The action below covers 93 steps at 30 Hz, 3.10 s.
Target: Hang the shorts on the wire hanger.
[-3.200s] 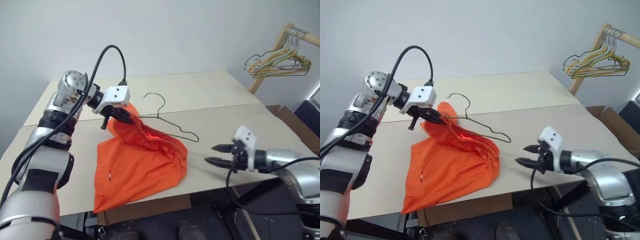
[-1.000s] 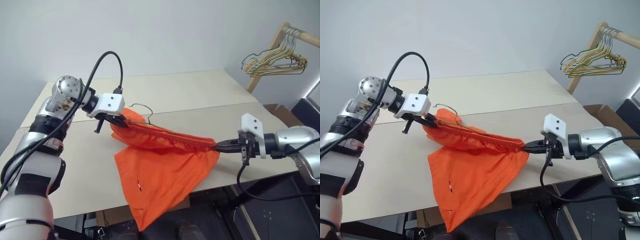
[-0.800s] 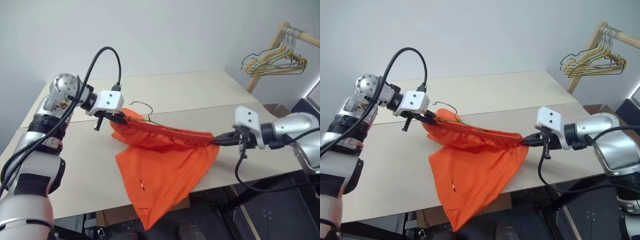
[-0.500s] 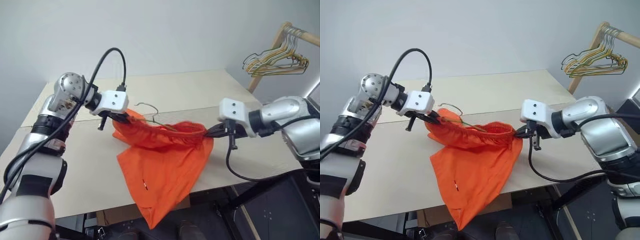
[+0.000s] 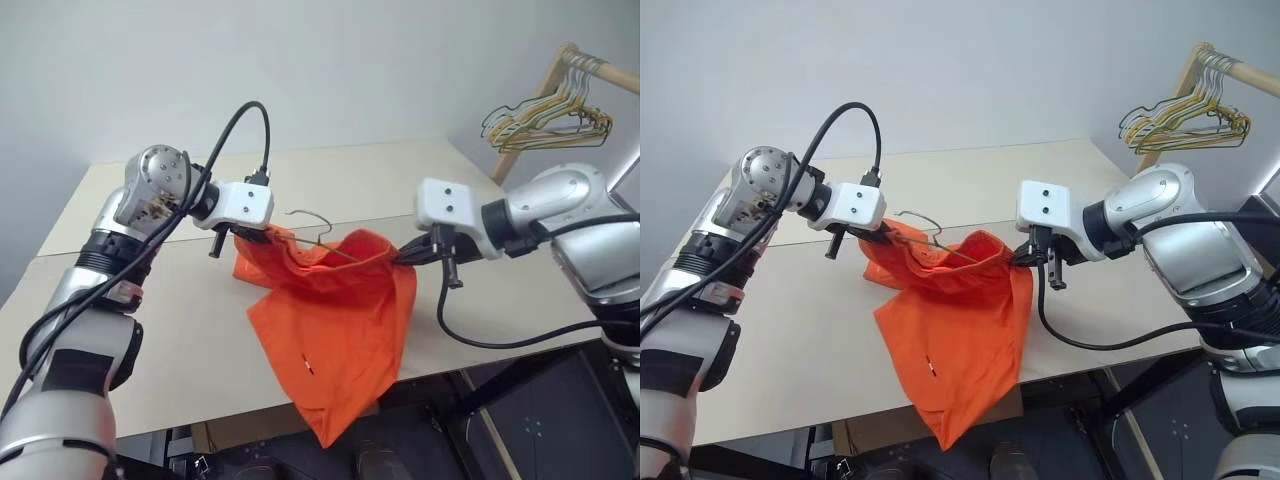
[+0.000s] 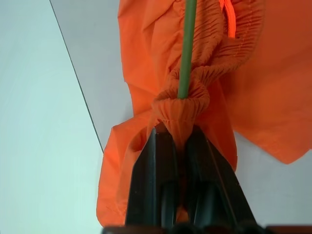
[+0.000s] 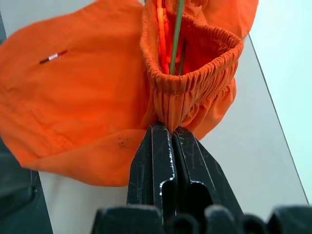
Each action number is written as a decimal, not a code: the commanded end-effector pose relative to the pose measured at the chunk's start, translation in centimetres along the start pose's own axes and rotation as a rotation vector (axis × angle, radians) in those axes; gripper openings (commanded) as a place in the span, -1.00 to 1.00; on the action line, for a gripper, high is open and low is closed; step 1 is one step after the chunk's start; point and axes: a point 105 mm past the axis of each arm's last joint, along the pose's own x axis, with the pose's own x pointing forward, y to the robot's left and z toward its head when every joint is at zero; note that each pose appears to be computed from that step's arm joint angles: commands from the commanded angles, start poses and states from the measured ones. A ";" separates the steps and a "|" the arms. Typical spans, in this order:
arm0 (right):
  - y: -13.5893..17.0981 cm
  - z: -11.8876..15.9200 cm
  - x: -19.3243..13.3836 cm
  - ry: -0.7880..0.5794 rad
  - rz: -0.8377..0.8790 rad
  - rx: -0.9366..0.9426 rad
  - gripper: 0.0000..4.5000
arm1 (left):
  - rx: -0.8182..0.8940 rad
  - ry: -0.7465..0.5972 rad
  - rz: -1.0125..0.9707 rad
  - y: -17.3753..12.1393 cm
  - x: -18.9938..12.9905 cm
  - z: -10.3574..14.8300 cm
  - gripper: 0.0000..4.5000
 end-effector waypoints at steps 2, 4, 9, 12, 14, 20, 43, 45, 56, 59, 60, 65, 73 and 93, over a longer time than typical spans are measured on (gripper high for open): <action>-1.4 1.0 0.5 -0.016 -0.088 -0.078 -0.99 | 0.040 -0.077 0.072 1.6 -1.4 2.4 -1.00; -2.0 0.8 0.7 -0.009 -0.115 -0.082 -0.89 | 0.039 -0.080 0.077 1.7 -1.5 2.4 -1.00; -2.4 -0.1 1.0 0.013 -0.128 -0.085 -0.24 | 0.019 -0.070 0.098 1.7 -1.8 1.9 -1.00; -2.2 -0.6 1.1 0.029 -0.124 -0.088 -0.11 | 0.012 -0.065 0.108 1.8 -1.8 1.7 -1.00; -2.0 -0.7 1.2 0.019 -0.108 -0.074 -0.11 | 0.007 -0.063 0.125 2.0 -1.9 1.6 -1.00; -1.5 -1.0 1.8 -0.020 -0.088 -0.016 -0.11 | -0.007 -0.080 0.157 2.5 -2.1 1.7 -1.00; -2.8 -1.5 2.6 -0.172 -0.175 0.156 -0.39 | -0.085 -0.223 0.122 1.9 -2.7 2.2 -1.00; -2.5 -1.3 2.5 -0.191 -0.165 0.128 -0.69 | -0.097 -0.236 0.116 1.8 -2.8 2.1 -1.00; -2.3 -1.3 2.1 -0.213 -0.145 0.106 -0.99 | -0.161 -0.263 0.227 2.3 -2.3 0.0 -1.00; -2.1 -1.2 1.6 -0.233 -0.130 0.127 -1.00 | -0.245 -0.317 0.212 2.3 -2.5 -0.1 -0.65; -2.0 -1.2 1.3 -0.244 -0.123 0.136 -1.00 | -0.262 -0.320 0.218 2.3 -2.7 -0.3 -0.48; -1.3 -2.1 -0.7 -0.255 -0.112 0.185 -1.00 | -0.326 -0.273 0.336 2.9 -4.3 -2.6 0.26; -1.6 -4.5 -4.5 -0.236 -0.264 0.391 -1.00 | -0.390 -0.563 0.618 5.1 -9.4 -1.1 0.99; -2.6 -10.9 -12.7 -0.095 -0.995 1.016 -1.00 | -0.415 -0.875 0.562 1.4 -6.5 5.9 0.99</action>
